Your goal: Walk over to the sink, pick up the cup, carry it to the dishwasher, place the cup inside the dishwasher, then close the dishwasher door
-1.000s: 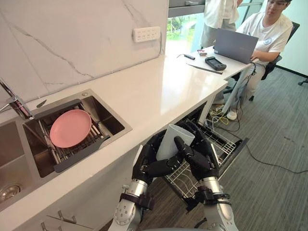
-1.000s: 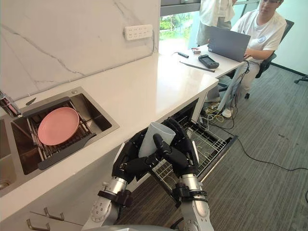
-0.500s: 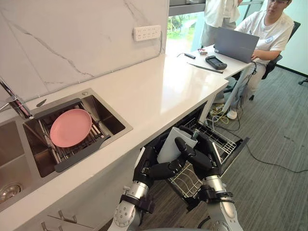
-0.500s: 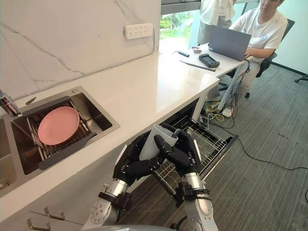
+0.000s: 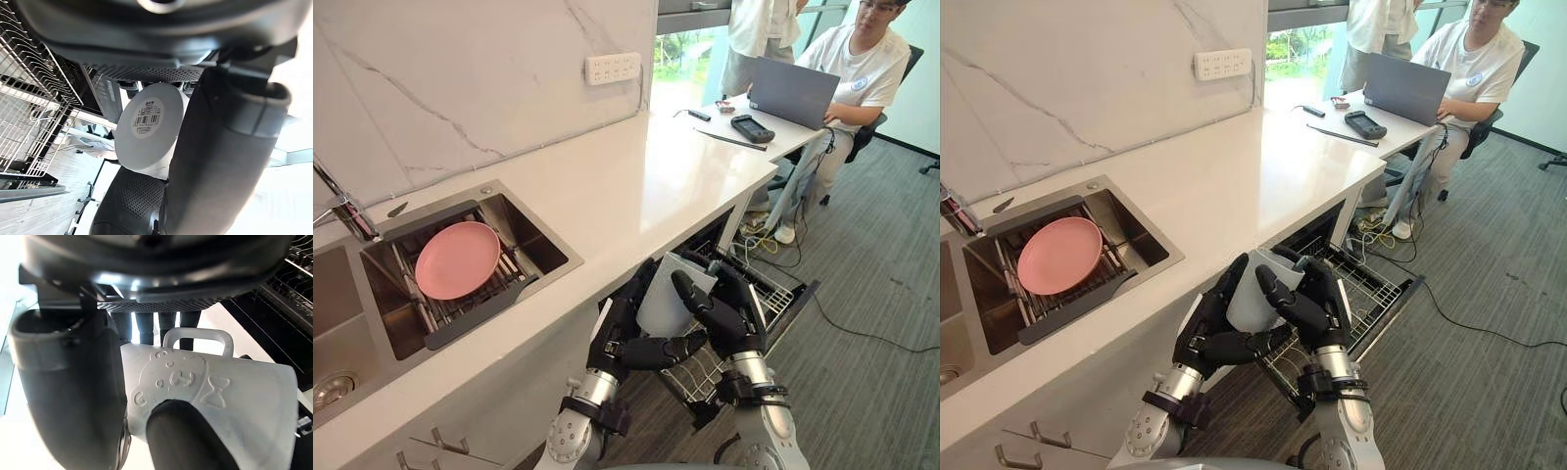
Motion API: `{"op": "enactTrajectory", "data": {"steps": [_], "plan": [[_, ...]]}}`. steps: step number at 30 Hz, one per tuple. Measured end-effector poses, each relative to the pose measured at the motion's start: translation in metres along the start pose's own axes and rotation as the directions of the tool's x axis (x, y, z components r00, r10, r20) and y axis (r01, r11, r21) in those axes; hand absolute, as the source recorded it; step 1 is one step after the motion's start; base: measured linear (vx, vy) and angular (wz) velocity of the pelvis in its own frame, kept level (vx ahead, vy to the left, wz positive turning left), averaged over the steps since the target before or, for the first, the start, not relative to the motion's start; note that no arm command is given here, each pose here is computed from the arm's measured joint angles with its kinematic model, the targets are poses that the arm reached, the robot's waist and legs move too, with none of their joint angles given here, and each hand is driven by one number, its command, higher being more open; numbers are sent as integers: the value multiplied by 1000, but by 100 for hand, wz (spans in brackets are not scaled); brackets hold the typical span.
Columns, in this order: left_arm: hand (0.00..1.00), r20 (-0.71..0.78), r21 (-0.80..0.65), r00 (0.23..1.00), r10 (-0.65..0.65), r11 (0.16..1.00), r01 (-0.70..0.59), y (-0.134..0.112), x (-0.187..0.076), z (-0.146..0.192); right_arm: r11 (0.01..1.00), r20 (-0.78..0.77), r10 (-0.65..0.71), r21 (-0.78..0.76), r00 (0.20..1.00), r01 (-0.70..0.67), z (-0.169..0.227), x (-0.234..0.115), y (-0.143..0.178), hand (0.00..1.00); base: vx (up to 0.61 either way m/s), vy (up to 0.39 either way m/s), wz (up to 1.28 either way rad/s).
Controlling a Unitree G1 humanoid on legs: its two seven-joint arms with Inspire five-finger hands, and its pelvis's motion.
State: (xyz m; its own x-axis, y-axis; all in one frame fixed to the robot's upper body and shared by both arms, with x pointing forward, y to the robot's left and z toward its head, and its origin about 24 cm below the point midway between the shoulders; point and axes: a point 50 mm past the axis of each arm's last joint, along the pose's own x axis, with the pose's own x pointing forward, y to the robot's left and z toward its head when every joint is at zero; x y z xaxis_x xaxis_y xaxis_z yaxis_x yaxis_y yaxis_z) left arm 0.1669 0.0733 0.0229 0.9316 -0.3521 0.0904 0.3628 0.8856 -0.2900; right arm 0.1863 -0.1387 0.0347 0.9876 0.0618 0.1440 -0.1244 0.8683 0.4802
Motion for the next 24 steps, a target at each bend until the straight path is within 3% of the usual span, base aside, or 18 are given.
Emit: {"op": "enactTrajectory", "data": {"steps": [12, 24], "plan": [[100, 83, 27, 978, 192, 981, -194, 38, -6, 18, 977, 137, -82, -184, 987, 107, 33, 4, -14, 0, 0, 0, 0], [100, 117, -78, 985, 124, 990, -115, 37, -7, 25, 933, 214, -92, -324, 973, 160, 48, 5, -11, 0, 0, 0, -1]]}}
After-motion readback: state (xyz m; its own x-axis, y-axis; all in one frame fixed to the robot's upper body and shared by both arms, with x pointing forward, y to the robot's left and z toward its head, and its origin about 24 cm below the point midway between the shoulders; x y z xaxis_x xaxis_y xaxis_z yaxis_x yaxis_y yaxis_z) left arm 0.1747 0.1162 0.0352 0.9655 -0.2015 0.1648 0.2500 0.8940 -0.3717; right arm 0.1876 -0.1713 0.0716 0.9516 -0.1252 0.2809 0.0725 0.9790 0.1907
